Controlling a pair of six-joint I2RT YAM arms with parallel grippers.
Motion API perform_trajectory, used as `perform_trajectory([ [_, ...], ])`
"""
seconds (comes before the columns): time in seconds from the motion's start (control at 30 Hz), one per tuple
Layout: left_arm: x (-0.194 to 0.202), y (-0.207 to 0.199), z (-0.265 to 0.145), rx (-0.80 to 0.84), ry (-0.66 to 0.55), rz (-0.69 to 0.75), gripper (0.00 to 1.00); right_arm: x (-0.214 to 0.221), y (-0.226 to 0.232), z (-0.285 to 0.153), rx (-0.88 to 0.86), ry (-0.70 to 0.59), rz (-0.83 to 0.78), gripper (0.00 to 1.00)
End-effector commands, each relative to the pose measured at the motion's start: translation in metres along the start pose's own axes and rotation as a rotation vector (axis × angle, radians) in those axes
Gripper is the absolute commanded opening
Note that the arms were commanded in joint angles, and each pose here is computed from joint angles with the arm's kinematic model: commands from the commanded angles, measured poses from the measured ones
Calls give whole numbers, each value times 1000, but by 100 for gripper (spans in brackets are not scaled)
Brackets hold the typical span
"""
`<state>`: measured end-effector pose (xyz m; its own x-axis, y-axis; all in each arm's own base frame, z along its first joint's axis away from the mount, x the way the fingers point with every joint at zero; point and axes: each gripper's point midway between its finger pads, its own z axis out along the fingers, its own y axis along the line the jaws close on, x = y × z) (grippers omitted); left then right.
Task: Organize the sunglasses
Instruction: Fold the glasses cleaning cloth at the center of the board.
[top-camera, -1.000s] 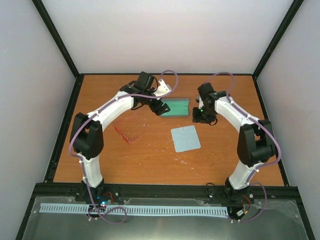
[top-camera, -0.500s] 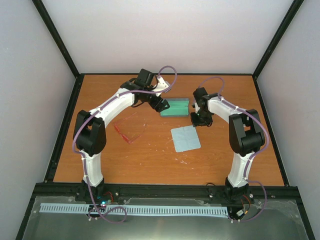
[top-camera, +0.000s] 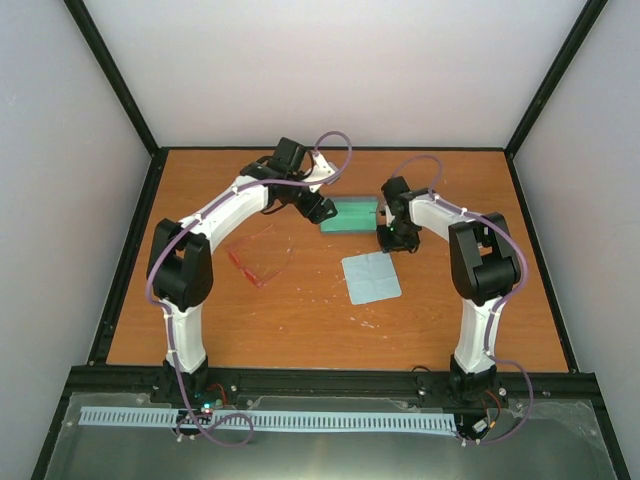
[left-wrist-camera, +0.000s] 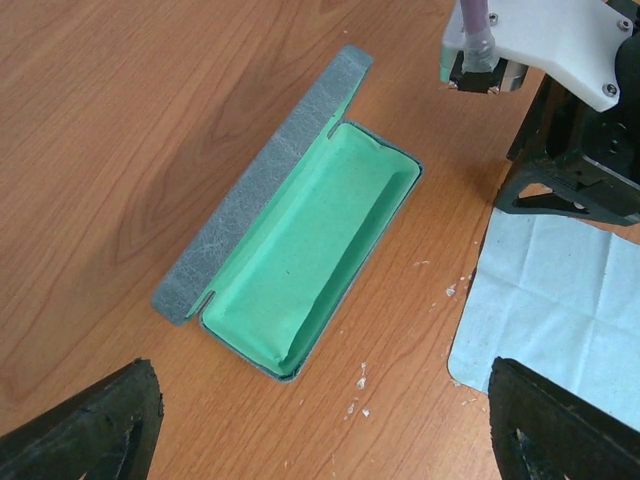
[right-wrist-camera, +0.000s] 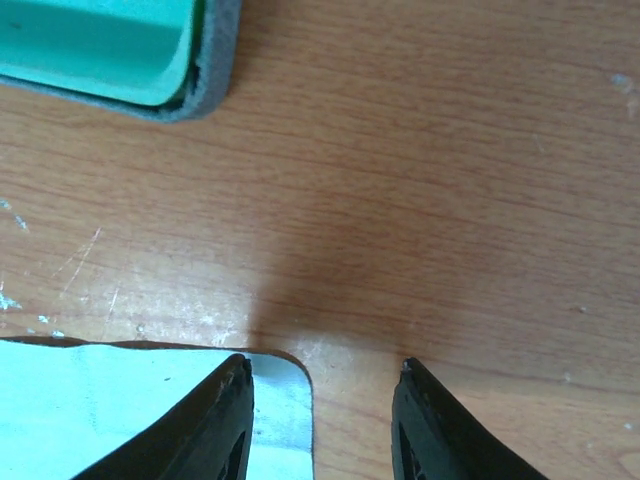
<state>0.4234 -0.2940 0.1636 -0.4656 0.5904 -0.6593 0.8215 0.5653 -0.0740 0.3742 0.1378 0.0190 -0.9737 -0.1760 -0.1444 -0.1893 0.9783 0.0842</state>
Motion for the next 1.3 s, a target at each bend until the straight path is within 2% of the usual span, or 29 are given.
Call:
perform_trajectory([
  [0.0,-5,5,-8,-19,-15,0,88,0,10,8,-4,6,-24,38],
  [0.13,-4,6,-8,-25,-14,4,88,9,21,13,8,29,-56,36],
  [0.27,-1,6,-7,-30,-13,4,88,21,23,20,20,61,-59,28],
  [0.37,2,5,-7,-31,-12,8,88,29,19,26,39,82,-58,18],
  [0.47,4,4,-6,-26,-13,18,88,33,16,29,54,93,-56,3],
  [0.63,8,-9,2,33,-4,36,86,27,4,24,122,59,-29,3],
  [0.83,12,-52,25,115,26,156,85,6,-2,8,104,-25,56,3],
  [0.87,14,-57,28,123,31,165,82,3,-3,6,101,-33,66,3],
  [0.97,23,-63,42,118,65,187,67,-2,-5,5,101,-38,86,3],
  [1.13,35,-63,64,96,142,176,64,-6,-2,3,79,-45,87,3],
  [1.27,39,-60,81,77,187,158,55,-8,-1,1,63,-54,83,3],
])
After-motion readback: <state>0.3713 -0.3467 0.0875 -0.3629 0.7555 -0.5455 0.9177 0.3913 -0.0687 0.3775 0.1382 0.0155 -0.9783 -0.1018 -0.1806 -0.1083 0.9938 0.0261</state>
